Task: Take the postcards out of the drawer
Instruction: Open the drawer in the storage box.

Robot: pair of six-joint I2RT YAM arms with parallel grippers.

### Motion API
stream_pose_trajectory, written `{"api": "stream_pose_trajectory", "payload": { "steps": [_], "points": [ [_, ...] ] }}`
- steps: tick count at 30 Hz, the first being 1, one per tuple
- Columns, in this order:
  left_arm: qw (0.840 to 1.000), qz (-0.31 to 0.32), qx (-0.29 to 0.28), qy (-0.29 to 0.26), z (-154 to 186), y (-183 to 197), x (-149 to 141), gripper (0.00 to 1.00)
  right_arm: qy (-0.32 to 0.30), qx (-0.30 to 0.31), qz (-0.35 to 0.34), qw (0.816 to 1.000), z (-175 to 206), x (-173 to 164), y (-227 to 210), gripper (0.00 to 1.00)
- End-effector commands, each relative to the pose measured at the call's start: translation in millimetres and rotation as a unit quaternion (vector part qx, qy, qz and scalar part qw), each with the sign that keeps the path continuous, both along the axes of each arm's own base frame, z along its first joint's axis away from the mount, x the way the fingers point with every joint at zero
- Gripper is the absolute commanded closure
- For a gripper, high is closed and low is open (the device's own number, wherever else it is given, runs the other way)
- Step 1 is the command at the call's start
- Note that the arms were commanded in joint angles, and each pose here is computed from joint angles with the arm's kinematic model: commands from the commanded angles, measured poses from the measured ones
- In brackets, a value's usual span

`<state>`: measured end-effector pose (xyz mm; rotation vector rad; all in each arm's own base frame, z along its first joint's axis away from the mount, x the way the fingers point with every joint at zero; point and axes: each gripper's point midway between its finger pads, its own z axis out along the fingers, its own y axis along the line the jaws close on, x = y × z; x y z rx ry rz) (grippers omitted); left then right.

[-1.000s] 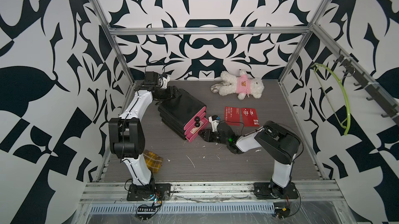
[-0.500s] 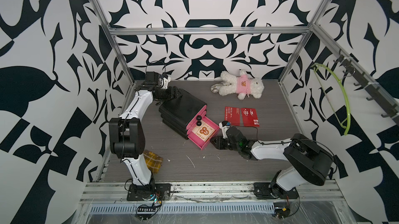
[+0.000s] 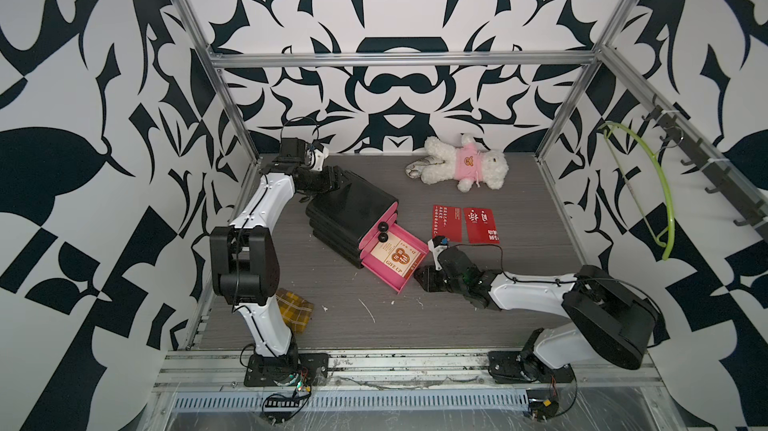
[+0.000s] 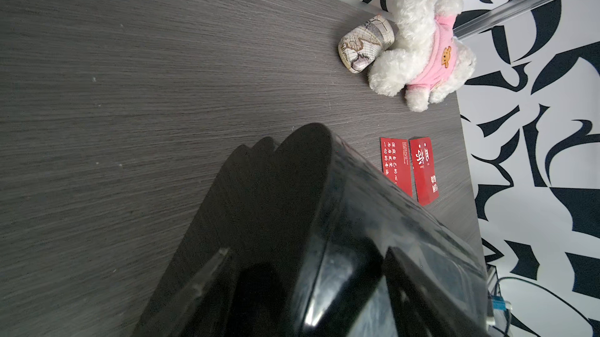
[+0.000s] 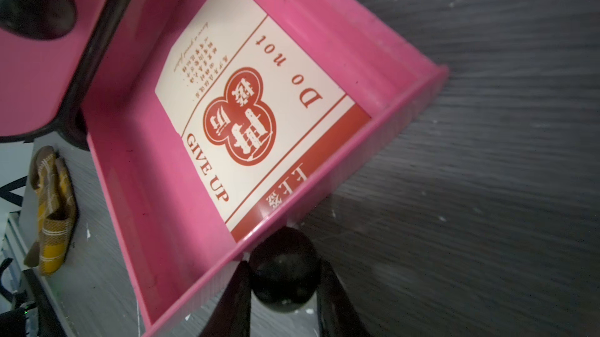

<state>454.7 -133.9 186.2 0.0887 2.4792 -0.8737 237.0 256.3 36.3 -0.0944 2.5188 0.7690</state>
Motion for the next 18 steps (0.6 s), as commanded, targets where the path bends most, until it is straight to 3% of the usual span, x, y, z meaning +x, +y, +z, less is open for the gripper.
{"api": "stream_pose_trajectory", "payload": {
  "steps": [1,8,14,18],
  "points": [
    [0.994,-0.001,0.032,0.105,-52.7,2.0,-28.1,0.24,-0.008,-0.08,-0.021,0.997,5.9,7.6,-23.9,0.67],
    [0.994,-0.002,0.03,0.105,-52.7,0.7,-27.1,0.24,-0.032,-0.109,-0.008,0.994,41.7,4.4,-36.7,0.53],
    [0.994,-0.001,0.03,0.106,-53.1,1.2,-28.0,0.24,-0.081,-0.11,0.027,0.99,84.6,18.5,-23.1,0.52],
    [0.994,-0.002,0.03,0.107,-52.9,0.4,-28.9,0.24,-0.091,-0.112,0.069,0.987,93.2,33.7,3.5,0.54]
  ]
}}
